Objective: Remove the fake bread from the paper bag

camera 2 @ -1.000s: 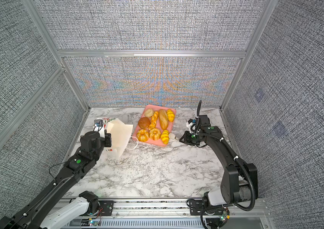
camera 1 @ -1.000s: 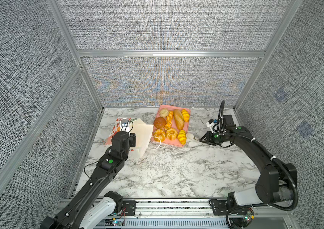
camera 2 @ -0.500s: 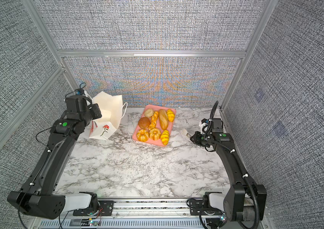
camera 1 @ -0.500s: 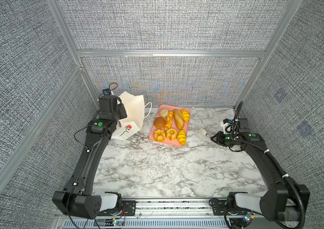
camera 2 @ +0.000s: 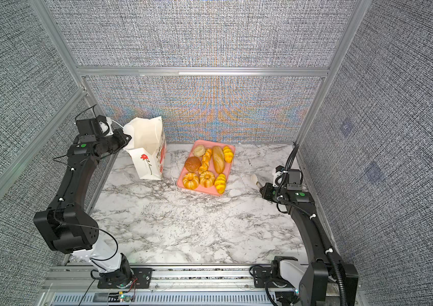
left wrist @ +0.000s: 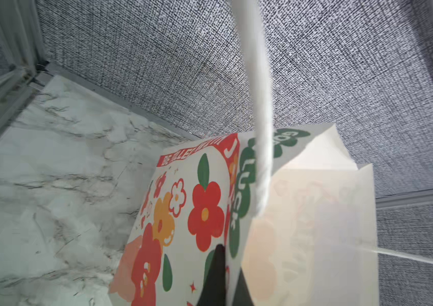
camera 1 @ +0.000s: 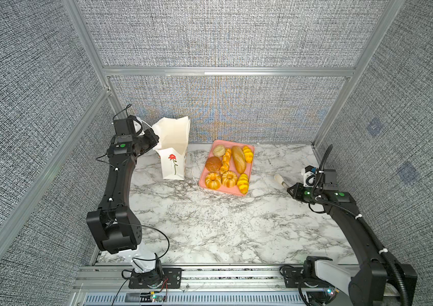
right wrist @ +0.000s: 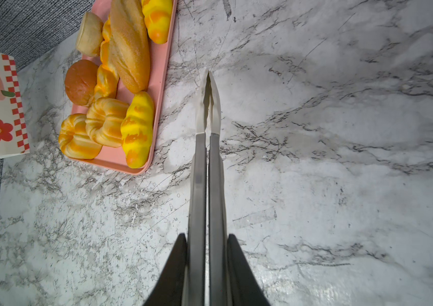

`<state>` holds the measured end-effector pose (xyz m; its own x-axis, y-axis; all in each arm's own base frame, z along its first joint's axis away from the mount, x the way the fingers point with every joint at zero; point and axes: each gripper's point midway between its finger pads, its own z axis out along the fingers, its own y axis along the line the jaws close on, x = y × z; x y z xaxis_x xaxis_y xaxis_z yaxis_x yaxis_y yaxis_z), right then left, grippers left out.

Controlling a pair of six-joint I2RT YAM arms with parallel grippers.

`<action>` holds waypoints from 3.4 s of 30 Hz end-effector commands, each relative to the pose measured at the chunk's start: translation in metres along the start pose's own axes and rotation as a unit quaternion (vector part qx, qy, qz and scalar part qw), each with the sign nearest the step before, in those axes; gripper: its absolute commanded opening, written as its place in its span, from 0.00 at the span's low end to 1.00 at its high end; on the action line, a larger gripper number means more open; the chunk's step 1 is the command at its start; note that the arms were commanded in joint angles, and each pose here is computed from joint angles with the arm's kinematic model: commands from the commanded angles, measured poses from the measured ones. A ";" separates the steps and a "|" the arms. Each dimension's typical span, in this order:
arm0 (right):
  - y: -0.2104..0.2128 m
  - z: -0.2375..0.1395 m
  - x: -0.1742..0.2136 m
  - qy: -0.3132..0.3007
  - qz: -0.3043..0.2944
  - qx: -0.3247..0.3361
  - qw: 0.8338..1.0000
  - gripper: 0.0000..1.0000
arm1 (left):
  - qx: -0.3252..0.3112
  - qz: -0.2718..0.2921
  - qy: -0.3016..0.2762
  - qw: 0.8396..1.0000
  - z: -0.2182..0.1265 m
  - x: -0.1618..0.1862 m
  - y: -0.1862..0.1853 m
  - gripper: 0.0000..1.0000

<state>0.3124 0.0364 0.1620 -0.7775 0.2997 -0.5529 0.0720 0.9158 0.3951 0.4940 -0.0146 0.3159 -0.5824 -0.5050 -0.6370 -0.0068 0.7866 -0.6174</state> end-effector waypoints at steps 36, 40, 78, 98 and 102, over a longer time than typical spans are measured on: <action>-0.035 0.044 -0.067 -0.081 -0.048 0.085 0.992 0.30 | 0.006 0.126 -0.013 0.992 0.004 0.003 0.009 0.99; -0.042 0.066 -0.094 -0.096 -0.060 0.106 0.988 0.37 | -0.025 0.161 -0.056 0.985 -0.027 0.009 0.011 0.99; -0.059 0.041 -0.032 -0.329 -0.187 0.127 0.917 0.99 | -0.103 0.257 -0.321 0.905 -0.116 0.166 0.110 0.99; -0.080 0.078 -0.042 -0.308 -0.145 0.117 0.933 0.99 | -0.151 0.233 -0.259 0.925 -0.067 0.170 0.153 0.99; -0.078 0.075 -0.044 -0.316 -0.145 0.111 0.931 1.00 | -0.112 0.258 -0.261 0.924 -0.060 0.176 0.142 0.99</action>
<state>0.3881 -0.0301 0.1016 -0.2717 0.0489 -0.9611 0.1068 0.9941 0.0204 0.3383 0.0375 0.1201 -0.1922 -0.1291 -0.9728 -0.1008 0.9887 -0.1113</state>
